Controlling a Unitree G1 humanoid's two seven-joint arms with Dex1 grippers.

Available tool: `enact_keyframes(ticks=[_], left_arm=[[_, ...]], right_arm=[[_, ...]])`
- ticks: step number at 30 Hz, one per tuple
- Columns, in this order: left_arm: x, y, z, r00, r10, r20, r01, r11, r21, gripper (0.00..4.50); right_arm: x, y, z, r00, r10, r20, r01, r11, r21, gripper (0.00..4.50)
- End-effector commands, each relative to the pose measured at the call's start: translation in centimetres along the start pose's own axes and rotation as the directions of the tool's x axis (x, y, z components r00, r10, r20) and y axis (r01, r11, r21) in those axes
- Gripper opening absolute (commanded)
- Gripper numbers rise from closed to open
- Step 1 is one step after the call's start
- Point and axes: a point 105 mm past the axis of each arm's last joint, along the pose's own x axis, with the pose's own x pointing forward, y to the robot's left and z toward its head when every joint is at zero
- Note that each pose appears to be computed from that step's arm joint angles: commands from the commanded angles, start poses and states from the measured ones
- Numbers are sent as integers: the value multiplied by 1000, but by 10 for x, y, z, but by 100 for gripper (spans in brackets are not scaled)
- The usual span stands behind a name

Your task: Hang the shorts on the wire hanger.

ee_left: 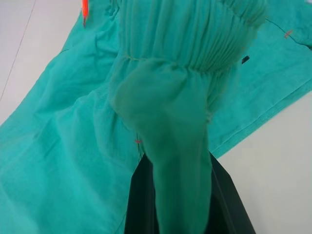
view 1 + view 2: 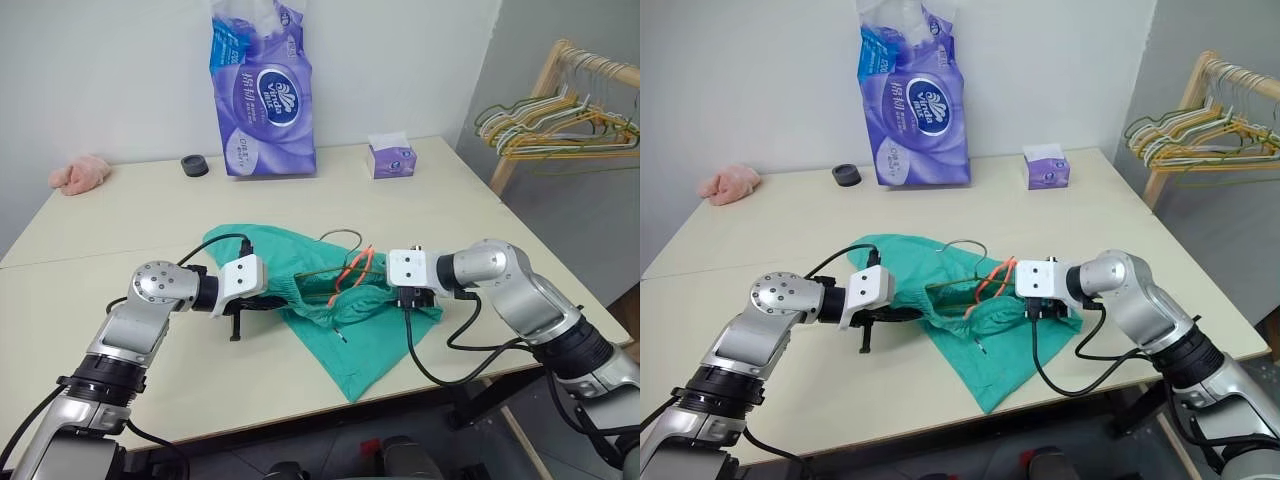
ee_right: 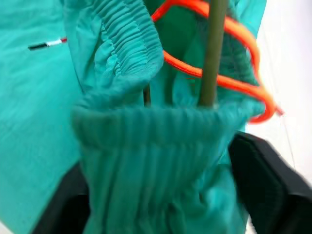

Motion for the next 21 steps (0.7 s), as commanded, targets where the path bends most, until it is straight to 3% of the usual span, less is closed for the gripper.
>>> enact_keyframes(ticks=[1,7,8,11,19,21], left_arm=[[-9,5,15,999,16,36,-18,999,50,0],[-8,7,19,998,31,61,-33,999,37,0],[-8,12,20,995,65,81,-66,998,18,0],[-10,18,22,989,92,116,-87,995,-46,72],[-41,30,7,984,138,116,-103,958,-267,310],[-47,27,3,989,111,102,-75,950,-304,310]], right_arm=[[-2,-4,11,1000,10,16,-9,999,-37,196],[-3,3,5,999,46,15,-46,999,-29,2],[-4,4,4,999,49,15,-48,998,-26,2],[-7,5,2,998,53,19,-52,999,-13,0],[-16,7,-7,998,58,23,-59,997,42,0],[-17,8,-8,998,56,22,-57,997,51,0]])
